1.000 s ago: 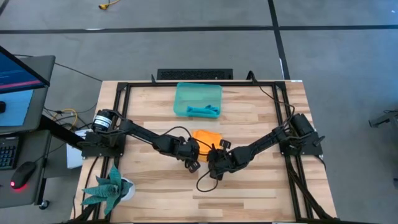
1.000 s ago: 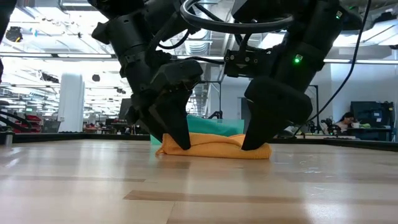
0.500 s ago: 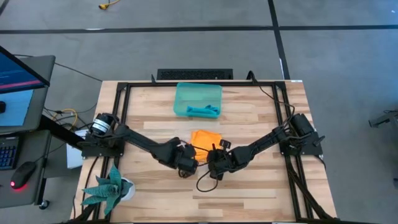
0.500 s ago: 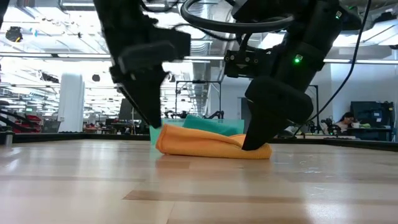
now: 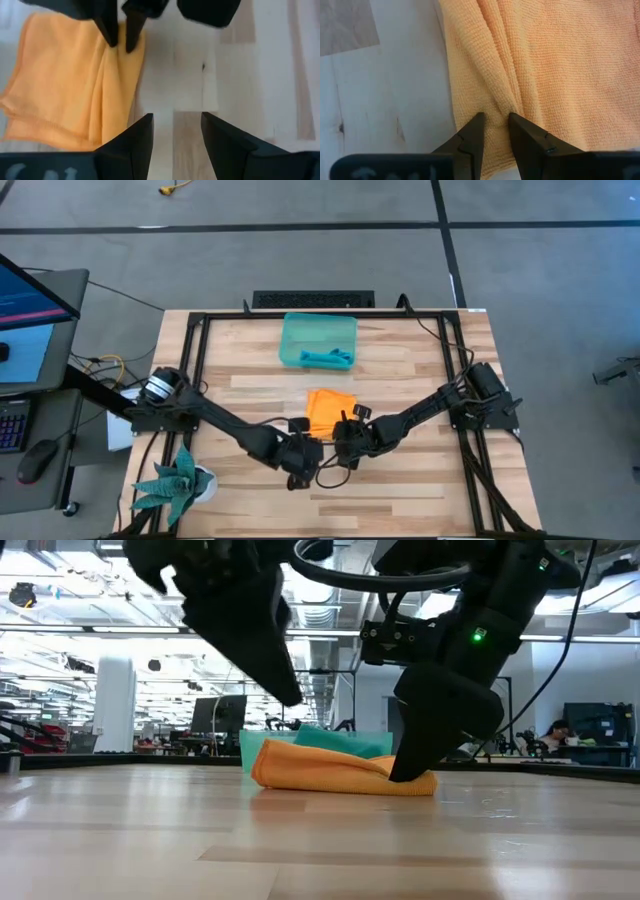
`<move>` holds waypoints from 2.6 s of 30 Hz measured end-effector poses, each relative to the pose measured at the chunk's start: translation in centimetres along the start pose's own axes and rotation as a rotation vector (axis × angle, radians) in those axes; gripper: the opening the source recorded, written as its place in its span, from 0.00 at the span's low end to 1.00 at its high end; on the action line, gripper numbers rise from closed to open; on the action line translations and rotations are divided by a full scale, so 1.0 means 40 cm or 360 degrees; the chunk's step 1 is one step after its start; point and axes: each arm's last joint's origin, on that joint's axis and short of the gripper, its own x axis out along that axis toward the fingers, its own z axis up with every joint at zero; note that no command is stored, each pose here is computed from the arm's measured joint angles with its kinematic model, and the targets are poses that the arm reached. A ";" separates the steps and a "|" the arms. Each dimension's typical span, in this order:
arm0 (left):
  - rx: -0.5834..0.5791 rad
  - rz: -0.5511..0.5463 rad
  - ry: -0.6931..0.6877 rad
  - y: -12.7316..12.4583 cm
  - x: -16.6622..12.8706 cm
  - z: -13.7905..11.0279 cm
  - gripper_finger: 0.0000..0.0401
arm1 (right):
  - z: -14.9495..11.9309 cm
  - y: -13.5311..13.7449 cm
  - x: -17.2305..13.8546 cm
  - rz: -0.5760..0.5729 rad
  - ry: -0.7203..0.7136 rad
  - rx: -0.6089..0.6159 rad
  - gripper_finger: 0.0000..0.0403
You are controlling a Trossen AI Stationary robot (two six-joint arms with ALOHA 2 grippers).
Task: Roll microfiber towels into tight, uniform cylinder then place into a basket
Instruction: Roll the yellow microfiber cloth
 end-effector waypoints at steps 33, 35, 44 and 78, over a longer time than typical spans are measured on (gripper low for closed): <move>-0.0090 0.0149 0.0231 0.109 0.176 -0.017 0.39 | -0.009 0.007 -0.002 0.0004 0.0009 -0.0021 0.29; -0.0094 0.0161 0.0263 0.116 0.193 -0.022 0.39 | -0.010 0.007 -0.002 0.0000 0.0010 -0.0024 0.29; -0.0127 0.0098 0.0345 0.119 0.208 -0.034 0.39 | -0.016 0.009 -0.004 0.0003 0.0043 -0.0077 0.29; -0.0298 -0.0077 0.0407 0.099 0.204 -0.039 0.39 | -0.031 -0.014 -0.076 -0.0060 0.0114 -0.0133 0.35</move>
